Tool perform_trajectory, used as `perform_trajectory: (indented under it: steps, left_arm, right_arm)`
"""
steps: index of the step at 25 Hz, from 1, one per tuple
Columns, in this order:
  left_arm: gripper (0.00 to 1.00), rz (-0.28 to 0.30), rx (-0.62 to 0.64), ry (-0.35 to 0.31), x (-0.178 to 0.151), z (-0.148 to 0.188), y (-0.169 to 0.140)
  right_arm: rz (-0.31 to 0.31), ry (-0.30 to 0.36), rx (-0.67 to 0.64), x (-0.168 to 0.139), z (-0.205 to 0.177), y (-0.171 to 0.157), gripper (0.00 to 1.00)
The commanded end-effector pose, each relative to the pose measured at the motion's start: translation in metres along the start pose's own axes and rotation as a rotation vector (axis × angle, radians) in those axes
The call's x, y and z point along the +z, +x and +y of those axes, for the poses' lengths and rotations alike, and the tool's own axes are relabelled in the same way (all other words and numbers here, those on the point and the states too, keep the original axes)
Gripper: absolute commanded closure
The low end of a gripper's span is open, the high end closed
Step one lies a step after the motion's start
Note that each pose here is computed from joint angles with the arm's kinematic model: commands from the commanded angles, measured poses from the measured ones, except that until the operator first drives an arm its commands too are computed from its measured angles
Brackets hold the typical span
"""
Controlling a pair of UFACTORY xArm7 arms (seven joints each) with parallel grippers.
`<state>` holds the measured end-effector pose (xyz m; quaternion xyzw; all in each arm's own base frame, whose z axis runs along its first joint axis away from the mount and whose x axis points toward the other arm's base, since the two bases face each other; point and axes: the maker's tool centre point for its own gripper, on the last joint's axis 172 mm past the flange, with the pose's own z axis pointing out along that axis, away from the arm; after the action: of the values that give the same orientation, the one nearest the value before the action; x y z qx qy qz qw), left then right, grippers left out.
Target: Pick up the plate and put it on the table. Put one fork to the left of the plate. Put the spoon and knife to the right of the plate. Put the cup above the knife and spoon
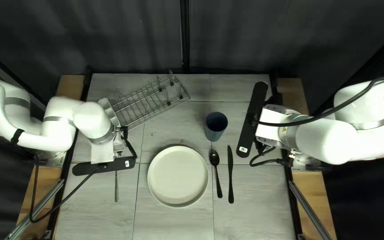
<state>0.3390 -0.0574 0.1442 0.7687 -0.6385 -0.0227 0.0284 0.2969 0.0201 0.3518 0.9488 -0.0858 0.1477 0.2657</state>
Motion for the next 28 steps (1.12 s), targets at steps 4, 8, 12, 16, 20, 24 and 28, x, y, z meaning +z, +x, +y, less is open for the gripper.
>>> perform_trajectory:
  steps: [4,8,12,16,20,24,28]
  left_arm:
    - [1.00,-0.076,0.104,0.039,0.027,-0.022,-0.002]
    - [1.00,-0.086,0.153,0.055,0.040,-0.029,-0.001]
    - [1.00,-0.075,0.174,0.068,0.054,-0.035,-0.005]
    - [1.00,-0.055,0.181,0.076,0.071,-0.042,-0.014]
    - [1.00,-0.037,0.178,0.081,0.076,-0.043,-0.019]
    - [1.00,-0.025,0.173,0.083,0.085,-0.045,-0.023]
    - [1.00,-0.023,0.180,0.094,0.095,-0.048,-0.032]
  right_arm:
    - [0.000,0.000,0.000,0.000,0.000,0.000,0.00]
    - [0.000,0.000,0.000,0.000,0.000,0.000,0.00]
    - [0.000,0.000,0.000,0.000,0.000,0.000,0.00]
    - [0.000,0.000,0.000,0.000,0.000,0.000,0.00]
    - [0.000,0.000,0.000,0.000,0.000,0.000,0.00]
    - [0.000,0.000,0.000,0.000,0.000,0.000,0.00]
    - [0.000,0.000,0.000,0.000,0.000,0.000,0.00]
